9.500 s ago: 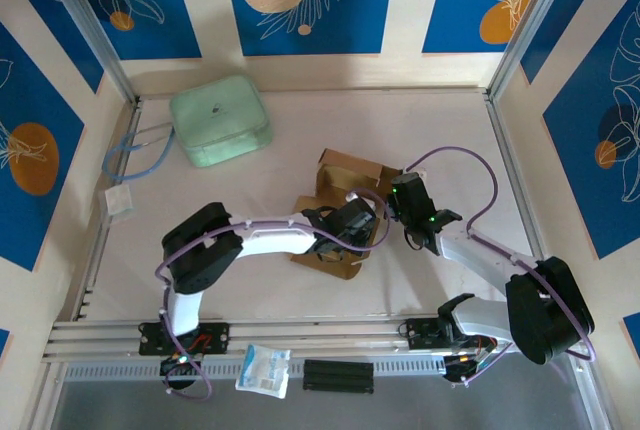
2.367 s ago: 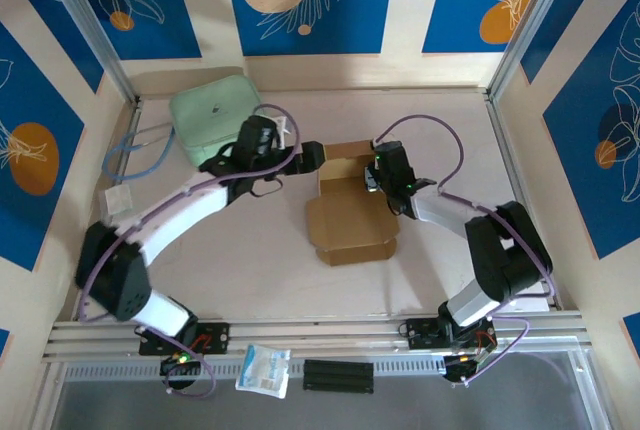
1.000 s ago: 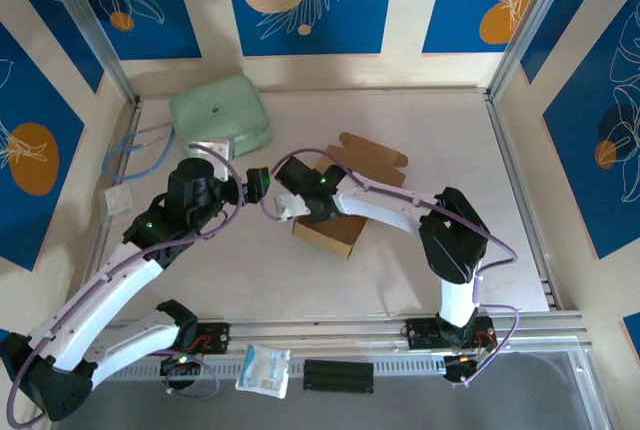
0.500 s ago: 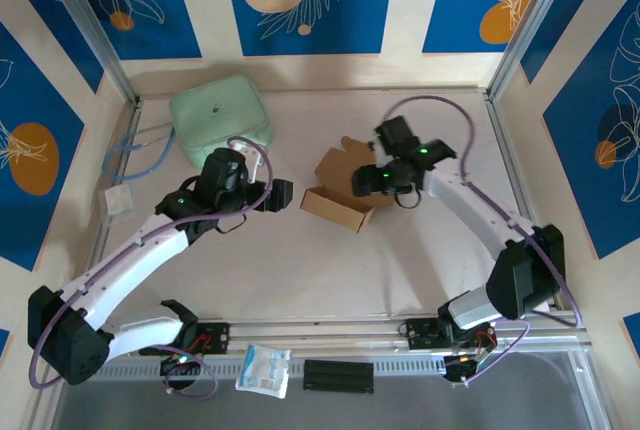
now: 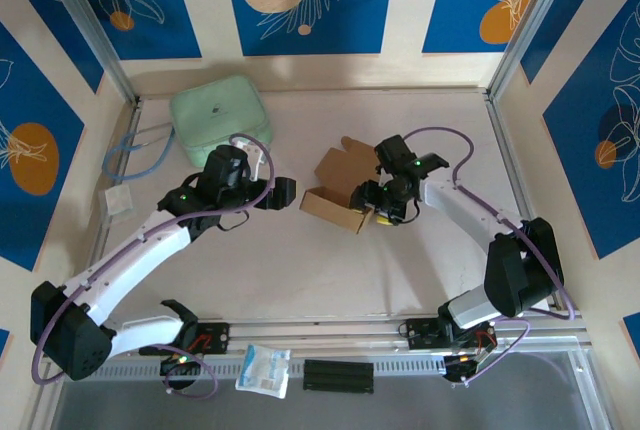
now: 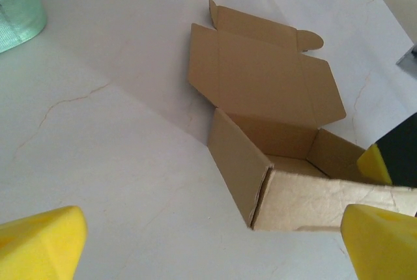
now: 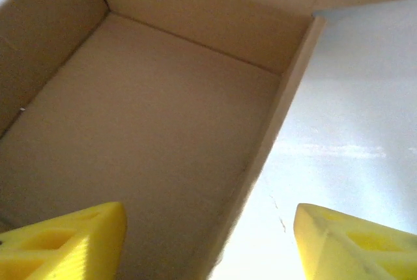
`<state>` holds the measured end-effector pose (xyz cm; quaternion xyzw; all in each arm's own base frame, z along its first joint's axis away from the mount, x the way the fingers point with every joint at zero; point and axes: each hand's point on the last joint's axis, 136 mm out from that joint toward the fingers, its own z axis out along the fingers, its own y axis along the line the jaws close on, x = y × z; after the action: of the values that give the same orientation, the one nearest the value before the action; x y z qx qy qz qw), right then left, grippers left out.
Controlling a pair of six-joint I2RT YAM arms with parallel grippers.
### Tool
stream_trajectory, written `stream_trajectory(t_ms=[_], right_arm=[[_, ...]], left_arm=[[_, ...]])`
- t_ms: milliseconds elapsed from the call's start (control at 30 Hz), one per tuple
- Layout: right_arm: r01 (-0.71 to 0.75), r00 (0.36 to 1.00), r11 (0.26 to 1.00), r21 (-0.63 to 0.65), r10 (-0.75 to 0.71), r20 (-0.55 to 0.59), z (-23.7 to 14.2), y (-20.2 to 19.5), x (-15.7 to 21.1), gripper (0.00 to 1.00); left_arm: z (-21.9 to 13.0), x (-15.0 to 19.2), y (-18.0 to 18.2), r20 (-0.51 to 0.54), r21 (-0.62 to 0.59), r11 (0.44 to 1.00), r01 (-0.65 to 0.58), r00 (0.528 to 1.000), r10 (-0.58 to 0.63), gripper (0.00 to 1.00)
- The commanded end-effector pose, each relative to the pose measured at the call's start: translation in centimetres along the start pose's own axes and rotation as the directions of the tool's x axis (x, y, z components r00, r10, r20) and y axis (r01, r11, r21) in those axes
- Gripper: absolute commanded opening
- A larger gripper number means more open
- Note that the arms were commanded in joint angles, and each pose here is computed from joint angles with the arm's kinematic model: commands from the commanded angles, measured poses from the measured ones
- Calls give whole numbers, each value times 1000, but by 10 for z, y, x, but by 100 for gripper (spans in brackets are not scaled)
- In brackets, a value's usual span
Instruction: Fold the paper box
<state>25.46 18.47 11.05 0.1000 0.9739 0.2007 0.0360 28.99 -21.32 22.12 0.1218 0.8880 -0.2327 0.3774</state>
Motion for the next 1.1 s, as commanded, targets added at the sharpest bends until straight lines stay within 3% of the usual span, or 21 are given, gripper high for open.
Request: stream_trajectory(t_ms=[0,233,433,633,767,1067], right_arm=[[-6,1000,999,50,7,-16,8,-6,16,65],[76,997,989,129,-75,-12,32,-11,43,60],[169,985,978,124,-169,-8,61,-12,62,60],[213,975,966,148,-220,30,67,-23,61,60],[242,968,953,182,-250,20,70,-38,61,60],[292,955,940,179,-297,2,73,-43,66,60]], left_arm=[[-7,-3,-6,-2,23,1000,13,1000,-13,99],[-4,5,-6,-43,21,999,24,999,-24,100],[19,18,0,-197,-28,999,-17,980,11,99],[55,1,-5,-258,-3,987,-159,954,153,100],[82,-7,-7,-339,53,957,-286,896,287,99],[147,-54,-17,-289,218,910,-352,867,405,100]])
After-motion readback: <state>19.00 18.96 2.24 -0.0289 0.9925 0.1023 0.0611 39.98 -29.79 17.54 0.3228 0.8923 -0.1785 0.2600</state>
